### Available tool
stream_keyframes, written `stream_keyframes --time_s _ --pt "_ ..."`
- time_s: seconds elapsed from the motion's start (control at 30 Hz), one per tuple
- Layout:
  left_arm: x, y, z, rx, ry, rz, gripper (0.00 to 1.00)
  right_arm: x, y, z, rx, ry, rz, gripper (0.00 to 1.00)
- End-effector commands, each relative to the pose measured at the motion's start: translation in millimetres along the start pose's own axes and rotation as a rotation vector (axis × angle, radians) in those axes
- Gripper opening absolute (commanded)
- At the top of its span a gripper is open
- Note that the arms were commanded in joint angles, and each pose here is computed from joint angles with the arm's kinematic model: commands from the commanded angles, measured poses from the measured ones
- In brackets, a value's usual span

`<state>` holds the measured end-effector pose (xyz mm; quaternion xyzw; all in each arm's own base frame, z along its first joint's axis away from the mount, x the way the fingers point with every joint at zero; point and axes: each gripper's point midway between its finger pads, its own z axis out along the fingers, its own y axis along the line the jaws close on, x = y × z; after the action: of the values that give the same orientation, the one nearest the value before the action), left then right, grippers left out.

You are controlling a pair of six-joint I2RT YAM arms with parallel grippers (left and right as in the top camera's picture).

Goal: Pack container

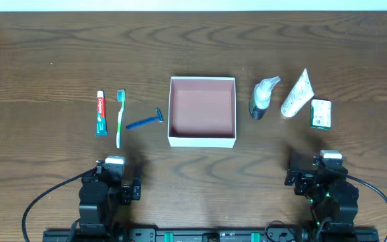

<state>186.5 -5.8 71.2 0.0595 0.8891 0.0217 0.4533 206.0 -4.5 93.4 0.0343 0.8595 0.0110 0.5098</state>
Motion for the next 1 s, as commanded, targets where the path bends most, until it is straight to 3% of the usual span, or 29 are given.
stream_keyframes --time_s 0.0,0.23,0.47,0.57,0.7,0.97 --pt "6.0 -0.1 3.3 -0.001 0.013 -0.012 0.98 -0.1 0.0 -0.3 -0.002 -0.005 -0.009 0.99" --pt "6.0 -0.1 3.3 -0.001 0.013 -0.012 0.98 -0.9 0.6 -0.3 -0.006 -0.008 0.009 0.99" --pt "6.0 -0.1 3.3 -0.001 0.013 -0.012 0.98 -0.2 3.8 -0.4 -0.024 -0.001 0.257 0.99" --pt "6.0 -0.1 3.3 -0.001 0.013 -0.012 0.98 -5.4 15.0 -2.3 -0.091 -0.009 0.257 0.99" --pt "6.0 -0.1 3.3 -0.001 0.013 -0.012 0.98 -29.7 31.6 -17.5 -0.187 -0.060 0.191 0.99" --pt "6.0 -0.1 3.3 -0.001 0.013 -0.012 0.98 -125.9 36.3 -72.3 -0.185 -0.102 0.161 0.99"
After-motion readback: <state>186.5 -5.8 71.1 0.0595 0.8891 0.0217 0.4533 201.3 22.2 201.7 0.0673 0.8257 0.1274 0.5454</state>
